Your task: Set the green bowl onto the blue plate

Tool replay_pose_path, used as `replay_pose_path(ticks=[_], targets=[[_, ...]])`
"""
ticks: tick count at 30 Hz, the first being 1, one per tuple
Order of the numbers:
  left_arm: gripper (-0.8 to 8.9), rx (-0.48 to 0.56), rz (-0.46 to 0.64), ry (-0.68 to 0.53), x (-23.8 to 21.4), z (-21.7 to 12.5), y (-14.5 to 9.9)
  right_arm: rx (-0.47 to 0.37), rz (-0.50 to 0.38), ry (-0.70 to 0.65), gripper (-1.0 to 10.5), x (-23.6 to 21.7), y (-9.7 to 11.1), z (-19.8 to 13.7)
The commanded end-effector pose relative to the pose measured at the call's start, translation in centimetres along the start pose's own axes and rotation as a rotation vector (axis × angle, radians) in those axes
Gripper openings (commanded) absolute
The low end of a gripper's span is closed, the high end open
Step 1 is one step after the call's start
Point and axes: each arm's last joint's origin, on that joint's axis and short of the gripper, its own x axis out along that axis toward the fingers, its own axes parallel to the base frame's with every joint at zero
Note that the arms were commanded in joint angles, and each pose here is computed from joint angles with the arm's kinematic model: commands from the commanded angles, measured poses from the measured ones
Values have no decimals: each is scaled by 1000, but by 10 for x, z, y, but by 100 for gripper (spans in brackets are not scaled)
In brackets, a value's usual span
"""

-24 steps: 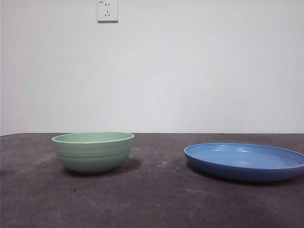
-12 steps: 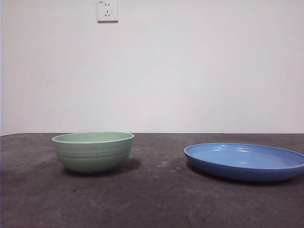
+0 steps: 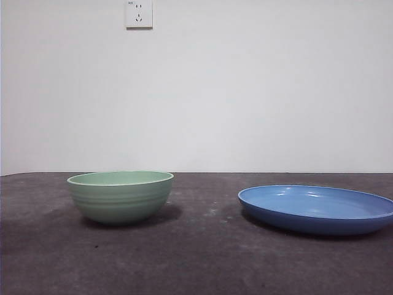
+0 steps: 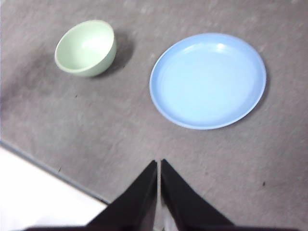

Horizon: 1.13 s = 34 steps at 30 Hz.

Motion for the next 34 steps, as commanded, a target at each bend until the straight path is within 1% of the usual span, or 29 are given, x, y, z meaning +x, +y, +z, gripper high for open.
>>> replay_pose_path(ticks=[1,2,4,5,9,11,13,23,27,34], targets=[[11,31,-7,-14,-3,4,-2,-35,20,-9,7,-3,3,3],[12,32,-7,-15,-3,4,-2,-40,24,-8,7,-3,3,3],[61,31,-7,-15,-3,4,-2,-41,26,-8,13,-3,3,3],[98,31,-6,-15,-3,4,-2,-40,27,-7,35,-3,3,3],[309,28,-6,-14,-3,3,-2,-34,28,-7,313,-3,3,3],[369,27,-6,-13,-3,3,-2,-32,28,-7,378,-3,3,3],[415,19,-6,-13,-3,3,-2,-31,28,-7,386,-3,3,3],[415,-2,-6,-12,-3,3,-2,-28,28,-8,386,-3,3,3],[415,-26,-4,-4,-1,5,-1,-28,28,-8,386,-3,3,3],[415,-58,15,47,23,24,9,-25,24,-13,385,-3,3,3]])
